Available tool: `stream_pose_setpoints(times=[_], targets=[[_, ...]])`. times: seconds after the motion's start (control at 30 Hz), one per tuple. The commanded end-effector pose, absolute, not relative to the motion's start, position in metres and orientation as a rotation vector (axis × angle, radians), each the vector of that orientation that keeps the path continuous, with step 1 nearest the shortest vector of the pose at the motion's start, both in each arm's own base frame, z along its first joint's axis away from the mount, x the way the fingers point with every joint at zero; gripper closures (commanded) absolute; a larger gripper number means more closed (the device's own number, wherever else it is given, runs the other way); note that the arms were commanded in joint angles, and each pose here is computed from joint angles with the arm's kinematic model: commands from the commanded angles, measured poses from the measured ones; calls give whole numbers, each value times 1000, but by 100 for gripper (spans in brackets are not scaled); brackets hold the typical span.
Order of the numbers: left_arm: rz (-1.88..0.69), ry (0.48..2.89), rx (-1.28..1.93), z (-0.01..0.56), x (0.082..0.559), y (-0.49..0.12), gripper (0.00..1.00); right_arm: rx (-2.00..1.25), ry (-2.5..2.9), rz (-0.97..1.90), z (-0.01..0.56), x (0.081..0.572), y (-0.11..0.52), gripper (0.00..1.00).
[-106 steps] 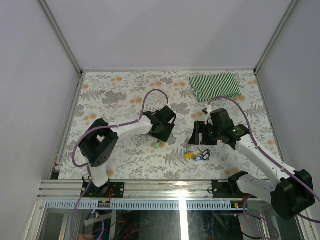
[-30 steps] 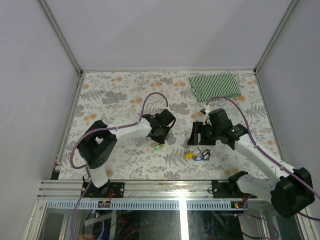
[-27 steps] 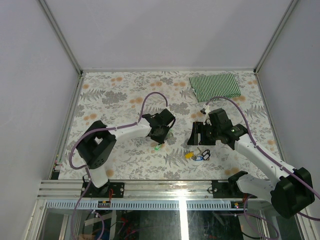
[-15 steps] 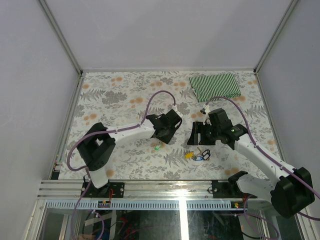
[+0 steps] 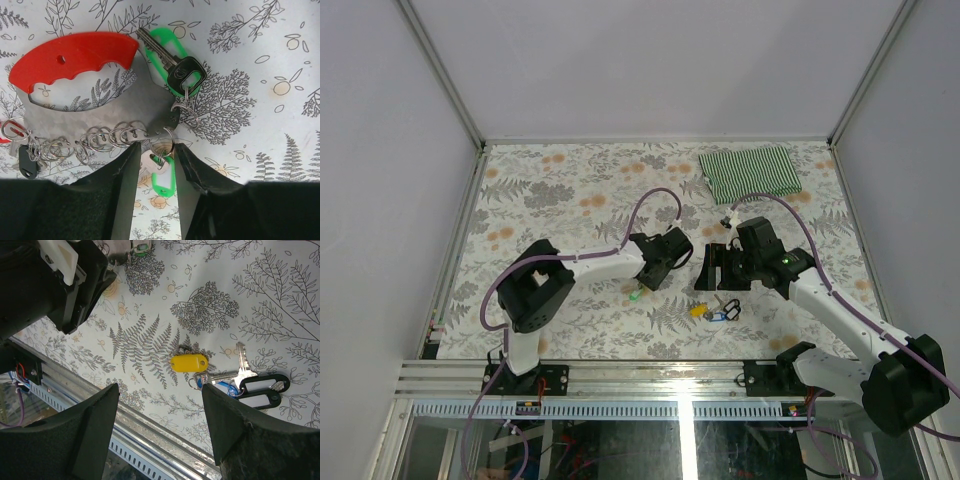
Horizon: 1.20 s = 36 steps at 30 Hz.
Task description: Put the keys on the keyring
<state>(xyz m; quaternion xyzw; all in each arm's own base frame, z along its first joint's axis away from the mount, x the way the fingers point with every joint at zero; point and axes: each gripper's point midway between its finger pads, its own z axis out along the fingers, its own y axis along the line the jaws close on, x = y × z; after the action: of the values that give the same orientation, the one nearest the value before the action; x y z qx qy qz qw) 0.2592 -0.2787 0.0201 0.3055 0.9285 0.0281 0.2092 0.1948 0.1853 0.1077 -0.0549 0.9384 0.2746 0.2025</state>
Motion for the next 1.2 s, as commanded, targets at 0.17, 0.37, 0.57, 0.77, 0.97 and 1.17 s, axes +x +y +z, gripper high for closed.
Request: stream_pose_setpoints(times=[0.17, 0.37, 0.57, 0.77, 0.97, 1.17], targets=[[61, 2559, 861, 22, 264, -287, 74, -181, 2604, 797, 110, 196, 192, 26], [34, 2572, 856, 21, 260, -286, 83, -179, 2605, 797, 110, 196, 192, 26], [37, 2595, 838, 17, 252, -278, 95, -178, 2603, 800, 111, 196, 193, 26], [-19, 2633, 808, 19, 235, -272, 100, -183, 2601, 803, 111, 196, 194, 26], [-125, 2660, 751, 27, 217, -267, 100, -183, 2601, 810, 111, 196, 195, 25], [-182, 2687, 729, 30, 201, -260, 92, -189, 2601, 811, 112, 196, 196, 25]])
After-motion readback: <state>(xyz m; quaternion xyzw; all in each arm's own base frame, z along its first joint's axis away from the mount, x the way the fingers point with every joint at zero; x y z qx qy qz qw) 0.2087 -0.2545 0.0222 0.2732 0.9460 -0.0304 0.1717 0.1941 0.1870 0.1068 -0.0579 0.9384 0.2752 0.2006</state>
